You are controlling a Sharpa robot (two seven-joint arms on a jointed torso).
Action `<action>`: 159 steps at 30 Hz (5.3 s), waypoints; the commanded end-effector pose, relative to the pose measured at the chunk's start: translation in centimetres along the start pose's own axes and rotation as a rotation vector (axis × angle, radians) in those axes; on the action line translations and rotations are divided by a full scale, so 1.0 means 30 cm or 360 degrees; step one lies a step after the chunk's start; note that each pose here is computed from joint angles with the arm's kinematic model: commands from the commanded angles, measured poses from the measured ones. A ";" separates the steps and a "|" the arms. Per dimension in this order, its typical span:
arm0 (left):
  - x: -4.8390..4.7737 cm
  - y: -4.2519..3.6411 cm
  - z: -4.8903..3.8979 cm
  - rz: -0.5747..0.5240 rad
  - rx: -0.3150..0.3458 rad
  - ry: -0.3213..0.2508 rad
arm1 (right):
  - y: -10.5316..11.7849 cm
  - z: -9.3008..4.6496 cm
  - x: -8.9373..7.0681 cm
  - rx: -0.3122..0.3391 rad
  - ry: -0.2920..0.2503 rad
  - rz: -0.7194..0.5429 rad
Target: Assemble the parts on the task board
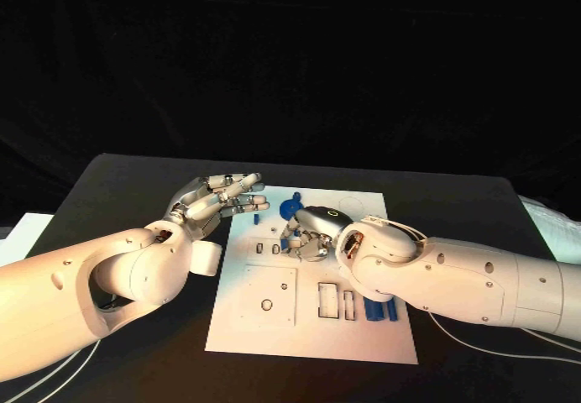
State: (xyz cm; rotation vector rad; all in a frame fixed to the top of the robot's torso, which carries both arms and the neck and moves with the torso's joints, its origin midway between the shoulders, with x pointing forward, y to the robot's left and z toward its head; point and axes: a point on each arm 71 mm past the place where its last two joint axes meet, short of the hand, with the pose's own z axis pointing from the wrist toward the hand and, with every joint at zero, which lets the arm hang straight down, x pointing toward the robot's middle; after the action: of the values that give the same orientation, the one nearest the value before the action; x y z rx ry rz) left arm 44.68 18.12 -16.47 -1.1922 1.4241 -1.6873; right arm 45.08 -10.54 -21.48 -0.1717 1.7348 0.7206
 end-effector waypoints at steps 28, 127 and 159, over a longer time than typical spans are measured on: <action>0.005 -0.002 0.000 -0.0008 0.0006 0.0029 | 0.005 -0.010 0.011 -0.0034 -0.0061 0.0002; 0.120 0.067 0.302 0.2219 -0.1274 0.0344 | -0.255 -0.256 -0.418 0.0250 -0.0484 0.0873; 0.141 0.105 0.324 0.2240 -0.1321 0.0420 | -0.256 -0.244 -0.414 0.0260 -0.0467 0.0874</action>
State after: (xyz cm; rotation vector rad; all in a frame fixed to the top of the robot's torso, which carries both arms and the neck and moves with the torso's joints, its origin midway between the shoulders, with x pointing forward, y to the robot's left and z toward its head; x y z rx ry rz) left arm 51.66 9.47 -18.21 -0.0110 2.3262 -0.3032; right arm 46.37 -23.93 -12.01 0.5342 1.5432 0.9388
